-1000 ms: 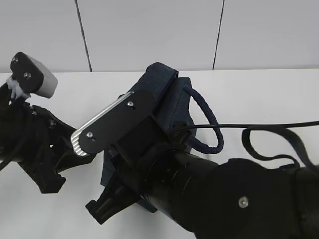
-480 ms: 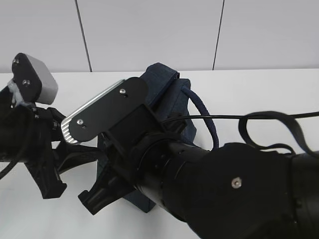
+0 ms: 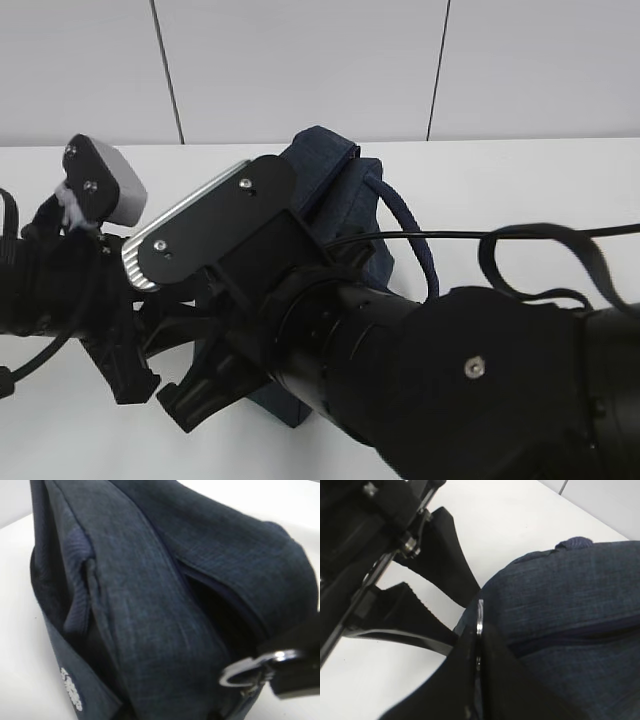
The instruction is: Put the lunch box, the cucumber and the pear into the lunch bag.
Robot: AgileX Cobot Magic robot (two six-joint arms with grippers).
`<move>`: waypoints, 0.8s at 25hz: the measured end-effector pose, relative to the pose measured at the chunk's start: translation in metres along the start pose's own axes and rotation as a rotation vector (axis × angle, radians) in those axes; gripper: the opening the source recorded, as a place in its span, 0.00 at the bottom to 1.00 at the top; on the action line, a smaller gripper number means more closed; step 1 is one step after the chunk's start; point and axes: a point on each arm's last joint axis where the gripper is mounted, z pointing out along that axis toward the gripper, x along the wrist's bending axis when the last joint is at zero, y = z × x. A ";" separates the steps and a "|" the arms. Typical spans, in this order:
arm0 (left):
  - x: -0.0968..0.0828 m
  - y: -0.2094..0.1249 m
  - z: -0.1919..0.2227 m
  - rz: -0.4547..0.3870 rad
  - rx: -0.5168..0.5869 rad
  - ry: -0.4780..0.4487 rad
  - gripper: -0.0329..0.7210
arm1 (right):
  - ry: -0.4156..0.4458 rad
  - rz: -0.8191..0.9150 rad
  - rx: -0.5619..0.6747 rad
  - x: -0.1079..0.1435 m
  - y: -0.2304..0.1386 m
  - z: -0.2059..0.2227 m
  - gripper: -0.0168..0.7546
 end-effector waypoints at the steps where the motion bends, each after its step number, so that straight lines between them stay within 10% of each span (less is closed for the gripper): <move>1: 0.000 -0.001 0.001 -0.006 0.000 -0.003 0.34 | 0.000 0.000 0.000 0.000 0.000 0.000 0.02; 6: 0.001 -0.001 0.003 -0.019 -0.001 0.000 0.09 | 0.000 0.000 0.000 0.000 0.000 0.000 0.02; 20: 0.002 0.001 0.003 -0.017 -0.010 -0.002 0.05 | -0.063 0.004 -0.080 -0.009 0.032 -0.009 0.02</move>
